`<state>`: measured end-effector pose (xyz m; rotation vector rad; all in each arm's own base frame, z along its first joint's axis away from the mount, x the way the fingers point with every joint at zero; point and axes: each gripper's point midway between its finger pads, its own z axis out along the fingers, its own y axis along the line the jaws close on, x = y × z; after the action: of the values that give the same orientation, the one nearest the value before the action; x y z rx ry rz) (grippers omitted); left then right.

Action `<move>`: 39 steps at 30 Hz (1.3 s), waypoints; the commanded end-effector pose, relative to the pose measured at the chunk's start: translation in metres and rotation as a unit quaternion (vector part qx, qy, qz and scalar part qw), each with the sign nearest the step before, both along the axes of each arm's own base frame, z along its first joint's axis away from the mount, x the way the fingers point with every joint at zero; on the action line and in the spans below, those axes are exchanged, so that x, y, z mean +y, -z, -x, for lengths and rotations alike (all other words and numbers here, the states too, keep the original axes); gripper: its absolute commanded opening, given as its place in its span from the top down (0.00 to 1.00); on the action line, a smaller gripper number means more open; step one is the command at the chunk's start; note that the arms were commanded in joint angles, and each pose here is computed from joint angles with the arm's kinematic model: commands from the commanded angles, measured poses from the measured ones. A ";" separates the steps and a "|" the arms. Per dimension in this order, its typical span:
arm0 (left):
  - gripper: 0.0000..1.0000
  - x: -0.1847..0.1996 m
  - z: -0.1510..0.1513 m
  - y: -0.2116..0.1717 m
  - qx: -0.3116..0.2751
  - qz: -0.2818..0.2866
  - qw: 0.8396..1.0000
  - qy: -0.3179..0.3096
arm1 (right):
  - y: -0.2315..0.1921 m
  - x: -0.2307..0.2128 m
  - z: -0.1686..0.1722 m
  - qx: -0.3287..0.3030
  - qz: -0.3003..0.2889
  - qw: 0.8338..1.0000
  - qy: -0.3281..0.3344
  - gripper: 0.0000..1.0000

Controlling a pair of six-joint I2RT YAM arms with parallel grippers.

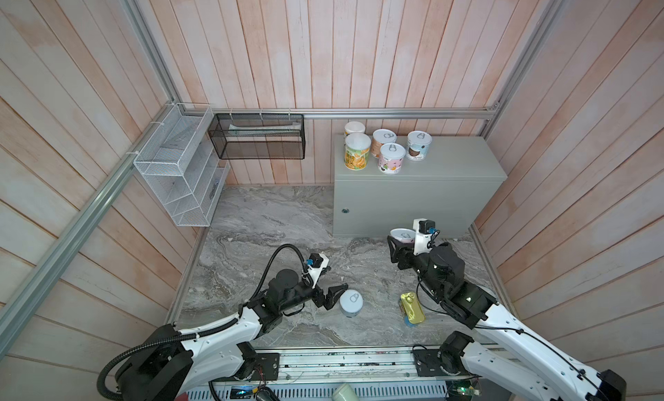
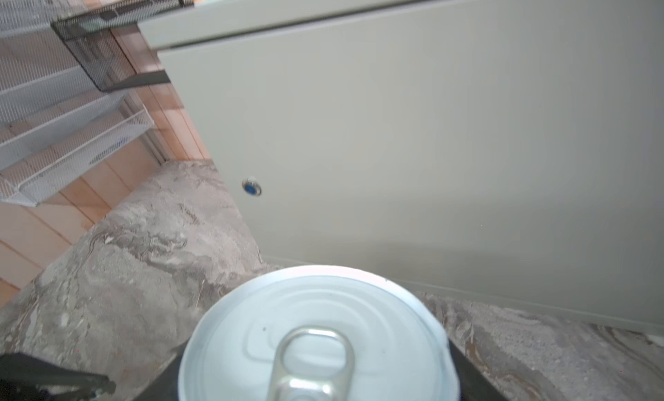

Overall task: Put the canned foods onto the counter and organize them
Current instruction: 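Carry the pink can with right gripper up toward the cabinet top while left arm withdraws, then lower the pink can onto the cabinet top beside the other cans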

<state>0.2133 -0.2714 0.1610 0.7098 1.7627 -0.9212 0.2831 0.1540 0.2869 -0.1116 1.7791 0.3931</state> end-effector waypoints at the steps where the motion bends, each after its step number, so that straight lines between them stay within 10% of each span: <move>1: 0.00 0.008 -0.013 -0.011 -0.024 0.004 0.999 -0.041 | -0.054 -0.011 -0.008 -0.045 -0.016 0.999 0.015 0.39; 19: 0.00 0.020 -0.030 0.003 0.010 -0.015 0.994 -0.108 | -0.208 -0.033 -0.040 -0.167 -0.009 0.986 0.028 0.38; 39: 0.00 0.025 -0.039 0.013 0.027 -0.033 0.990 -0.135 | -0.218 -0.043 -0.128 -0.175 0.016 0.984 0.029 0.37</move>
<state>0.2455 -0.2463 0.1410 0.5074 1.8932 -0.7171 0.4180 0.1143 0.4511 -0.1421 1.6001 0.2527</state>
